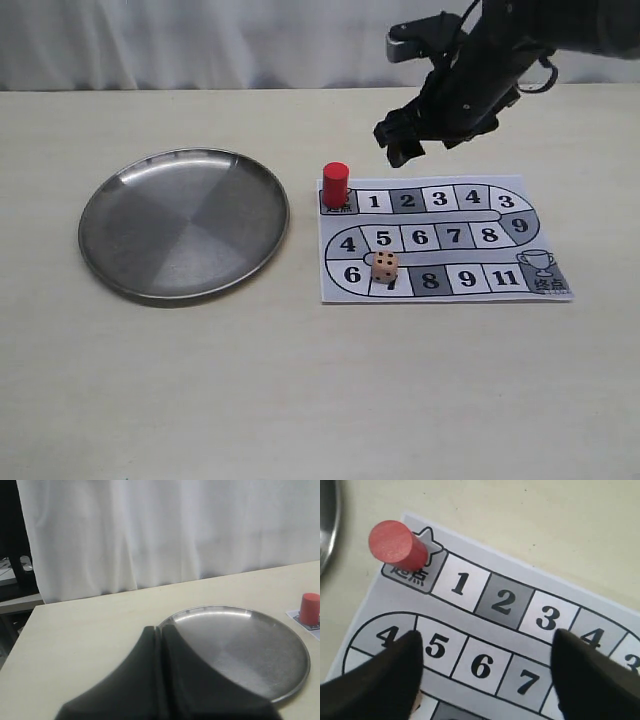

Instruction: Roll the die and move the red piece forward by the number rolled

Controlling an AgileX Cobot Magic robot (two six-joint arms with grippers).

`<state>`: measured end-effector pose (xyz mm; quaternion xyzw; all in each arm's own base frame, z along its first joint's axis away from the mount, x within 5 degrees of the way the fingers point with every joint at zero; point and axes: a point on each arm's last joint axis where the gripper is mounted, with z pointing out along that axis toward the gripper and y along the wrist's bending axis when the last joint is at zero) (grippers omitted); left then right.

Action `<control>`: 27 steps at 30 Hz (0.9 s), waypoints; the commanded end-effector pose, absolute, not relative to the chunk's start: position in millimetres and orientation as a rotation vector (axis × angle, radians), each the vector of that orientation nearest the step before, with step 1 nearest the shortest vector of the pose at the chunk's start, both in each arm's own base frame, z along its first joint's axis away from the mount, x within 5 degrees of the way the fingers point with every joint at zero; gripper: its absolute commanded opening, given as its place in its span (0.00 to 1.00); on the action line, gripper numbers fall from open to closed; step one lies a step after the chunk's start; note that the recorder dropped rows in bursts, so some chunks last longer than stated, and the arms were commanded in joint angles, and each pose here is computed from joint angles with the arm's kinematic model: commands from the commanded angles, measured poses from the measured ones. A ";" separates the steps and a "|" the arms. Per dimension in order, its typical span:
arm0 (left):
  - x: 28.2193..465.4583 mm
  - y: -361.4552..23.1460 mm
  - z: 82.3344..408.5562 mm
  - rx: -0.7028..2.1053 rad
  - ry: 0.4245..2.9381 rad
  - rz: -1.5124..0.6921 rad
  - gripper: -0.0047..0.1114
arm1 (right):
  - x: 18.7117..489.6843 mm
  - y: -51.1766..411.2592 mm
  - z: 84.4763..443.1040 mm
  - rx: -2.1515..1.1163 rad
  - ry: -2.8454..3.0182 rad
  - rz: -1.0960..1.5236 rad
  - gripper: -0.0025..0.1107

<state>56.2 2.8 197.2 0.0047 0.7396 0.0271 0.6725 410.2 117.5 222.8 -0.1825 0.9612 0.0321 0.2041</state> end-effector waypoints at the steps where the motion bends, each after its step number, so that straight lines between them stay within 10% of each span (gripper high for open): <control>1: 56.1 2.2 197.6 0.018 1.655 0.053 0.04 | 395.7 113.3 259.7 -0.555 2.640 0.088 0.30; 4: 56.1 2.2 197.6 0.018 1.655 0.053 0.04 | 385.9 113.0 276.9 -0.539 2.626 0.128 0.06; 27: 56.1 2.2 197.6 0.018 1.655 0.053 0.04 | 302.4 124.8 149.2 -0.683 2.707 0.245 0.06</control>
